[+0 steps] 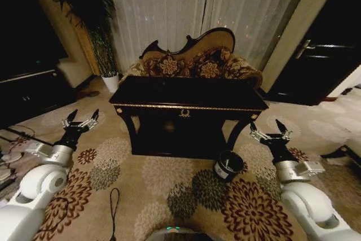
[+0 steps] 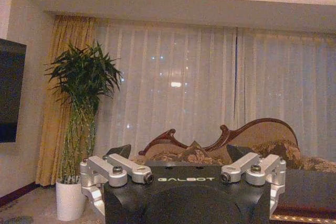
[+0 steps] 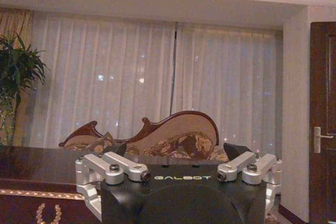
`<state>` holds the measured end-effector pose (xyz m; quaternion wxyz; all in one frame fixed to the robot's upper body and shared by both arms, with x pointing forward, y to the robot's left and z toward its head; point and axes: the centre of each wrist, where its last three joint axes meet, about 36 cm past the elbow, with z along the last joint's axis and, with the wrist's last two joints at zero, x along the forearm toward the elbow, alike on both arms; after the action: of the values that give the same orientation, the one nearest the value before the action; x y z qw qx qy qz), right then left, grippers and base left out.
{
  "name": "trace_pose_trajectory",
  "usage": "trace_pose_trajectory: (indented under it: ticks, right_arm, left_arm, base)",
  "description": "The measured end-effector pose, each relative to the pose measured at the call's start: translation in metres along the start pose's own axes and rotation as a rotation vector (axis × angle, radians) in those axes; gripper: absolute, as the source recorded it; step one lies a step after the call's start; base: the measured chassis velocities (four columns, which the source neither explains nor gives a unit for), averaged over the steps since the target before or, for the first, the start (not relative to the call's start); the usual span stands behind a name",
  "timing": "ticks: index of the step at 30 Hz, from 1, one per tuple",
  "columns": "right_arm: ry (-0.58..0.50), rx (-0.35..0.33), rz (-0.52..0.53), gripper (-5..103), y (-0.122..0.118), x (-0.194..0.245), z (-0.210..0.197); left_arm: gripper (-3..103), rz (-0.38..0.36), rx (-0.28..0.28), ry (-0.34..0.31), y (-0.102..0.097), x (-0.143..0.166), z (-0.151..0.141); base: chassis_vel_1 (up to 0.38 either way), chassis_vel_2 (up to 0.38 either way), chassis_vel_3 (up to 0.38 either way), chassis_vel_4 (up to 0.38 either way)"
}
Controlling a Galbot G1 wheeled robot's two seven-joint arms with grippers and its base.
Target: Move to the front of the table and place the trash on the table into the trash bin.
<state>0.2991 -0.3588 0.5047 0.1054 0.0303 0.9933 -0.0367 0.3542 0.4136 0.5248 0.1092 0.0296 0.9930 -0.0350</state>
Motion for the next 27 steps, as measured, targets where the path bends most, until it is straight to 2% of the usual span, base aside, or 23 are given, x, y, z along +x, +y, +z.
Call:
trace_pose_trajectory:
  ticks: [27]
  right_arm:
    - [0.0,0.0,0.0,100,0.0,0.0001,0.0001]
  left_arm:
    - [100,0.0,0.0,0.0,0.0,0.0,0.0]
  base:
    - [0.221,-0.227,-0.221,0.223]
